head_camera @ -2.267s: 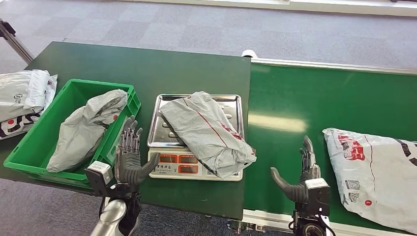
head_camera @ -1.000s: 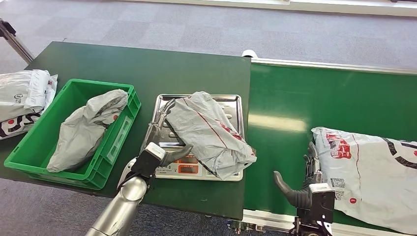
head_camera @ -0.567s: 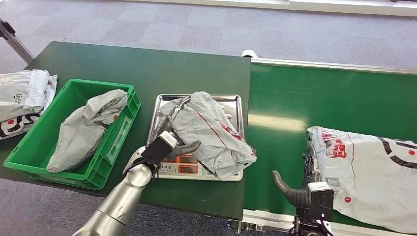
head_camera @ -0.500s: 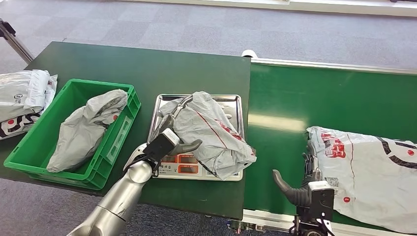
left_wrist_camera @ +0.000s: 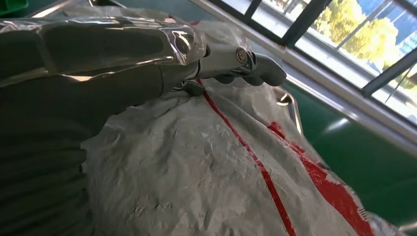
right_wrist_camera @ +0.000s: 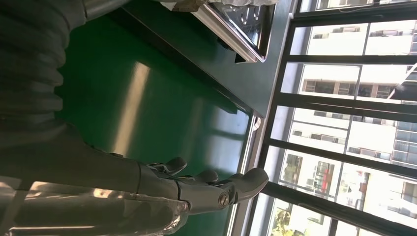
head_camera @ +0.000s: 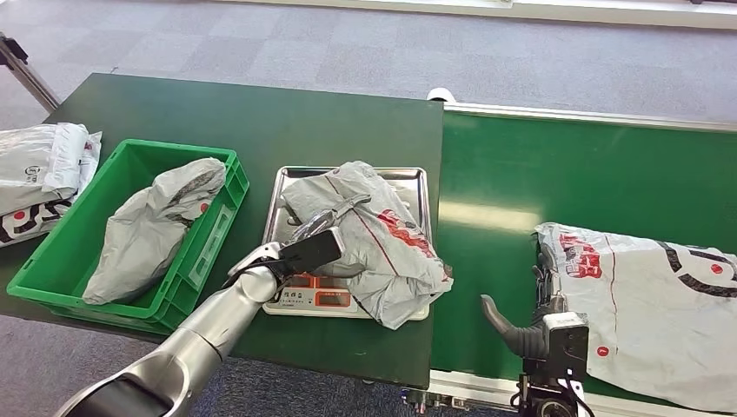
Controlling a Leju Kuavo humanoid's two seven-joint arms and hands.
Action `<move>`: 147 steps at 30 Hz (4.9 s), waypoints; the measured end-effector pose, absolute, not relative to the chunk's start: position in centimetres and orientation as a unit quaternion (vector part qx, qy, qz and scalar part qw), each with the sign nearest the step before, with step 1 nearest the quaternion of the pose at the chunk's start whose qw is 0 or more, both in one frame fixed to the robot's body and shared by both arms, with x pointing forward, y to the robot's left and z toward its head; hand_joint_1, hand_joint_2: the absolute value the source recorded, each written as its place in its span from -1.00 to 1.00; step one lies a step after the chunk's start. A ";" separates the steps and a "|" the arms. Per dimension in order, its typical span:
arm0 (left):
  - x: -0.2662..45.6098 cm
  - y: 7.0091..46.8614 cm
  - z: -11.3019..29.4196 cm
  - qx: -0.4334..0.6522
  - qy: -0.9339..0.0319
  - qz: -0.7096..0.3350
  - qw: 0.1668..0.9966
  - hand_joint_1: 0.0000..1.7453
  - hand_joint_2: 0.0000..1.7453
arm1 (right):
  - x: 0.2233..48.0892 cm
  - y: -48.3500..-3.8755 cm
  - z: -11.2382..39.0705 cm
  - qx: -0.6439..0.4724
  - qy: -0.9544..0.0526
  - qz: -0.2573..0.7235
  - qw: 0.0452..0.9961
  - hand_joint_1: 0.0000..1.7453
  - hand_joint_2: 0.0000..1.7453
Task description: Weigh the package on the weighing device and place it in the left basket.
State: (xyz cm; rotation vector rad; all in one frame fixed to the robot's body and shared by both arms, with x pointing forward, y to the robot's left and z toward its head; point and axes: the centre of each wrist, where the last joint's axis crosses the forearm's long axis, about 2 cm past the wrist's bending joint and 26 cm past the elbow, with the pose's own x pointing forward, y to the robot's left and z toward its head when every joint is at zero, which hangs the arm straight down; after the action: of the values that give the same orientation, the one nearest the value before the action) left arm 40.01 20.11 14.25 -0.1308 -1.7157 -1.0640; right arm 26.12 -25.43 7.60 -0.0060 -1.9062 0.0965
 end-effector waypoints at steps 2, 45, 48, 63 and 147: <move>40.3 20.2 14.0 -0.067 -0.695 -0.471 0.539 -1.00 1.00 | 26.1 -25.5 7.5 -0.002 -0.814 0.041 0.579 -1.00 1.00; 40.6 20.2 12.9 0.021 -0.663 -0.597 0.451 1.00 -1.00 | 26.3 -25.8 7.0 -0.002 -0.807 0.052 0.588 -1.00 1.00; 39.4 19.7 12.0 0.053 -0.705 -0.575 0.411 1.00 -1.00 | 26.0 -25.9 7.1 -0.003 -0.808 0.052 0.587 -1.00 1.00; 36.7 18.3 11.7 0.117 -0.799 -0.506 0.304 1.00 -1.00 | 25.6 -26.2 7.5 -0.007 -0.813 0.047 0.580 -1.00 1.00; 29.1 41.5 12.6 0.712 -0.436 -0.387 0.391 1.00 -1.00 | 22.8 -27.0 7.5 -0.054 -0.806 0.018 0.589 -1.00 1.00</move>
State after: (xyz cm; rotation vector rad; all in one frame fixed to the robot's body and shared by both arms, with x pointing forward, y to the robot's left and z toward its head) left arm 29.07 41.50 12.56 1.8096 -1.1072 -0.9820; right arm 22.78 -27.00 7.55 -0.1255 -1.8769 0.0430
